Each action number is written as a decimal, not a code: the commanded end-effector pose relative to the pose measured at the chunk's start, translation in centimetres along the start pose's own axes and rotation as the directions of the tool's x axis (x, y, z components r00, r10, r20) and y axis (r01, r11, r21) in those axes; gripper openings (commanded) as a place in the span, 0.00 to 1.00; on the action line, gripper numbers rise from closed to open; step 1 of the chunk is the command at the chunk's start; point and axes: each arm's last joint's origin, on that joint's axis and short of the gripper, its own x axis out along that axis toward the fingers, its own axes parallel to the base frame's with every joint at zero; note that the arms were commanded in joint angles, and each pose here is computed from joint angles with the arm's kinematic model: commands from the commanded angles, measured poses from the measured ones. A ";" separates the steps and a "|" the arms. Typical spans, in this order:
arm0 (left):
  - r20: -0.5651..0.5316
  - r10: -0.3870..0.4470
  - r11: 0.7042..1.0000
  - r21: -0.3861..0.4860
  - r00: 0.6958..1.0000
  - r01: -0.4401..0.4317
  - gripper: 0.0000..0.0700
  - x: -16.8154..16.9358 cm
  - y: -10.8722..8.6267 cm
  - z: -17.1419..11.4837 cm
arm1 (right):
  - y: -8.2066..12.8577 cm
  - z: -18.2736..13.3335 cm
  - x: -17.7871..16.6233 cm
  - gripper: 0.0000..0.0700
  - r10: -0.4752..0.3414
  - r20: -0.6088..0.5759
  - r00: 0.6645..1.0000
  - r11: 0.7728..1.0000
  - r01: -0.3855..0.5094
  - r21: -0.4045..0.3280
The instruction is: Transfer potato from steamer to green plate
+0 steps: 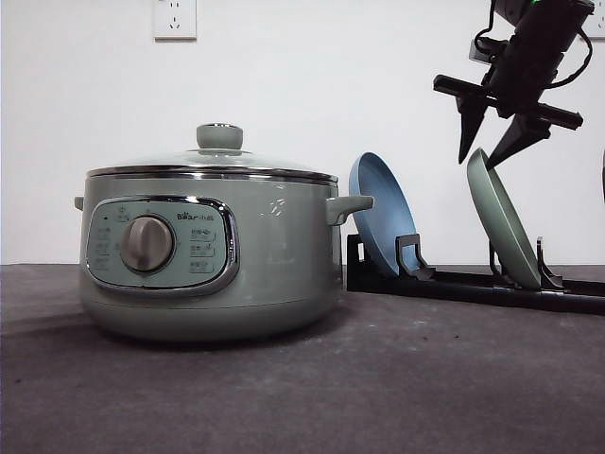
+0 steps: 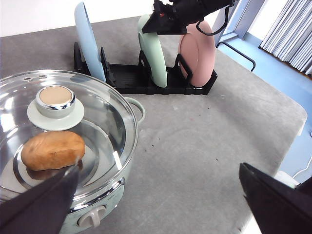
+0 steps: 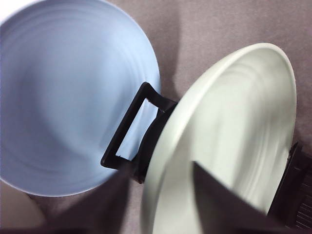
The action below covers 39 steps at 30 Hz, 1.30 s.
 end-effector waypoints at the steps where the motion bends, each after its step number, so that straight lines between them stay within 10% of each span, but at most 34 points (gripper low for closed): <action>1: 0.019 -0.009 0.999 0.032 1.000 0.008 0.97 -0.2 -0.2 0.6 | 0.1 0.4 0.4 0.03 0.003 0.011 1.000 1.000 -0.003 0.010; 12: 0.012 -0.009 1.000 0.029 1.000 0.008 0.97 -0.2 -0.2 0.5 | 0.8 0.9 -2.4 0.00 0.056 0.039 0.998 0.998 -0.057 0.024; 25: -0.002 -0.008 1.000 0.020 1.000 0.008 0.97 -0.2 -0.2 0.4 | 4.4 -0.2 -16.0 0.00 0.240 0.149 0.959 0.966 -0.220 -0.139; 39: -0.001 -0.008 1.000 0.021 1.000 0.008 0.97 -0.2 -0.2 0.4 | 9.9 -9.8 -24.0 0.00 0.218 -0.190 0.957 0.765 -0.288 -0.577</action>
